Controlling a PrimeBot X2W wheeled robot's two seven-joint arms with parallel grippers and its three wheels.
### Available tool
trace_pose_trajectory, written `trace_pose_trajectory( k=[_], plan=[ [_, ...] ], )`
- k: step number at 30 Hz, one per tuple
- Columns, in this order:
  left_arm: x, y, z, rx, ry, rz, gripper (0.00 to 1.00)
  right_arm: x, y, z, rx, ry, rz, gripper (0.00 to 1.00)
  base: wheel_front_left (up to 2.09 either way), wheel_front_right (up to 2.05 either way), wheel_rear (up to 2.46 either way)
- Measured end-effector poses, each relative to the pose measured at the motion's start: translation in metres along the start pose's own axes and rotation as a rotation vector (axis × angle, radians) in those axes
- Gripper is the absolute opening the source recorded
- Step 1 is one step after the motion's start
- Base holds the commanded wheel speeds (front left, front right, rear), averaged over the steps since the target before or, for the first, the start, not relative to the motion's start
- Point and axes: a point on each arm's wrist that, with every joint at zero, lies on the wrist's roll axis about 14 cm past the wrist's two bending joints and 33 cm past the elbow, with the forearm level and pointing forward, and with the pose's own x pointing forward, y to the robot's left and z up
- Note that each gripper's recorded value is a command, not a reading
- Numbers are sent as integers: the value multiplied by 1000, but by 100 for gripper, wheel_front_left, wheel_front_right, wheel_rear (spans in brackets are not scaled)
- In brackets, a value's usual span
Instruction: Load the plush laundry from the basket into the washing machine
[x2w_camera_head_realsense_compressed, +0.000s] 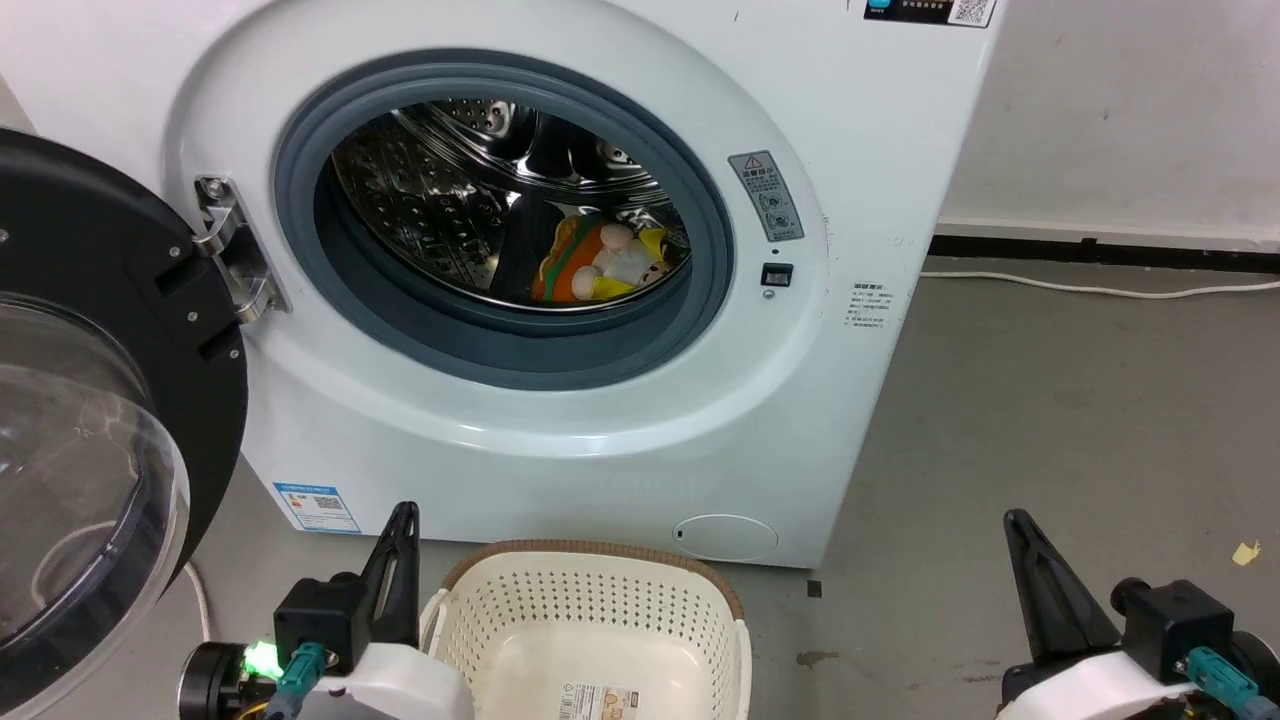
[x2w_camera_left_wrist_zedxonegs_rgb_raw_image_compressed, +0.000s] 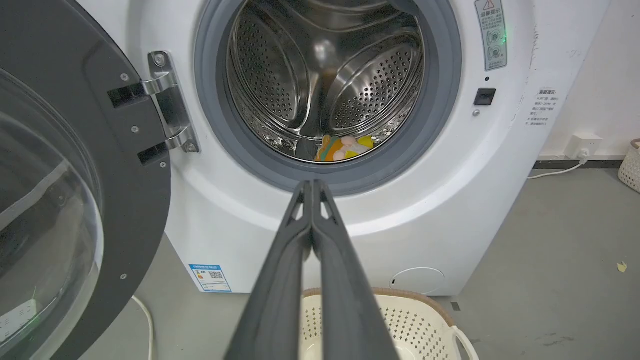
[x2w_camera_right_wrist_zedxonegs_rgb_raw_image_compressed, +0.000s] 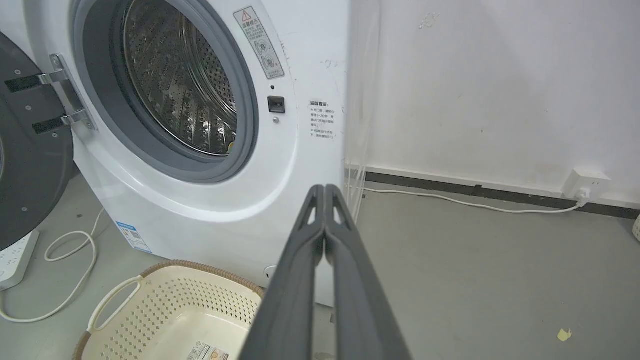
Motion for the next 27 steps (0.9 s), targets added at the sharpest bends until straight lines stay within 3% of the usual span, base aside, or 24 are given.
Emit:
trace_pose_trajectory(
  k=[27],
  plan=[
    [2, 6, 3, 8, 21, 21, 0, 5, 5, 0, -35, 32, 17, 0, 0, 0, 0]
  ],
)
